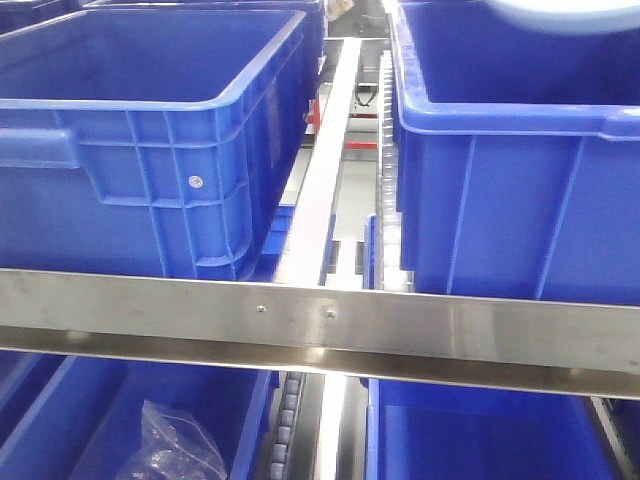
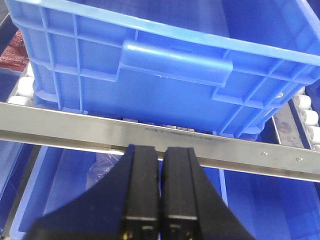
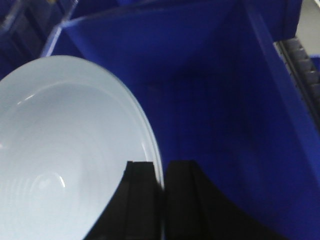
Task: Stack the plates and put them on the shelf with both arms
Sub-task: 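Lower the plate stack into the blue bin and open the right gripper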
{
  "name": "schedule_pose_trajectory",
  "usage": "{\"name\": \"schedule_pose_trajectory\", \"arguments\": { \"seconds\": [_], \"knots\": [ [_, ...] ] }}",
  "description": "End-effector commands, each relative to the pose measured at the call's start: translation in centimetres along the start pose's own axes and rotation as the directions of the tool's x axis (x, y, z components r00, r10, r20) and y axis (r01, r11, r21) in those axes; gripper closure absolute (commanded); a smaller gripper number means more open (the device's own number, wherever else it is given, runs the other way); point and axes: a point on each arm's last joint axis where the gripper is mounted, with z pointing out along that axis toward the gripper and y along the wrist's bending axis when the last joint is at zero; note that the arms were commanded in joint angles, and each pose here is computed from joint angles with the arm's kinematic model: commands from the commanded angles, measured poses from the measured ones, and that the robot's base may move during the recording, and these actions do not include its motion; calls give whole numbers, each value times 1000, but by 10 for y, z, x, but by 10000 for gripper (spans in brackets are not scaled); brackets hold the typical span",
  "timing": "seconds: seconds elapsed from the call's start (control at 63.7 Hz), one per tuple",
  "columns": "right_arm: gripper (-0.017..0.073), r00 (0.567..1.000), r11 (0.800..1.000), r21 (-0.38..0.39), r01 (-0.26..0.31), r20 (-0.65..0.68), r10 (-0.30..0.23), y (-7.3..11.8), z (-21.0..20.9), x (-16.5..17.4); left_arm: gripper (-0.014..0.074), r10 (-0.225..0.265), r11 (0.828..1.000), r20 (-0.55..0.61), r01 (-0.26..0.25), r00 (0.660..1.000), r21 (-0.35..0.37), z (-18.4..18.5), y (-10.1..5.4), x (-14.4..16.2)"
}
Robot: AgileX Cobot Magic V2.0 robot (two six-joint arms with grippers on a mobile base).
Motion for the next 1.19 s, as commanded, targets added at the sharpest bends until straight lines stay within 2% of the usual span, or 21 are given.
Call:
{"name": "schedule_pose_trajectory", "arguments": {
  "seconds": [0.0, 0.078, 0.173, 0.235, 0.487, 0.549, 0.612, 0.722, 0.848, 1.005, 1.177],
  "knots": [
    [461, 993, 1000, -20, 2, 121, 0, 5, 15, -28, 497, -19, 1000, 106, 17, 994, 16, -2, -3, -17],
    [326, 992, 1000, -20, 2, 124, 0, 5, 31, -30, 497, -19, 1000, 106, 17, 994, 16, -2, -3, -17],
    [120, 987, 1000, -27, 3, 160, 1, 5, 34, -33, 497, -19, 1000, 106, 17, 994, 16, -2, -3, -17],
    [46, 982, 999, -33, 4, 187, 2, 6, 31, -36, 497, -19, 1000, 106, 17, 994, 16, -2, -3, -17],
    [42, 970, 999, -45, 7, 242, 4, 6, -13, -31, 497, -19, 1000, 106, 17, 994, 16, -2, -3, -17],
    [57, 967, 999, -48, 8, 253, 5, 3, -33, -20, 497, -19, 1000, 106, 17, 994, 16, -2, -3, -17],
    [118, 968, 999, -48, 8, 252, 4, -1, -51, -3, 497, -19, 1000, 106, 17, 994, 16, -2, -3, -17],
    [285, 961, 999, -54, 9, 277, 6, -8, -90, 29, 497, -19, 1000, 106, 17, 994, 16, -2, -3, -17],
    [518, 959, 998, -56, 10, 284, 6, -19, -126, 79, 497, -19, 1000, 106, 17, 994, 16, -2, -3, -17],
    [504, 970, 999, -48, 8, 245, 4, -32, -138, 135, 497, -19, 1000, 106, 17, 994, 16, -2, -3, -17],
    [504, 976, 999, -42, 7, 220, 3, -37, -137, 154, 497, -19, 1000, 106, 17, 994, 16, -2, -3, -17]
  ]
}}
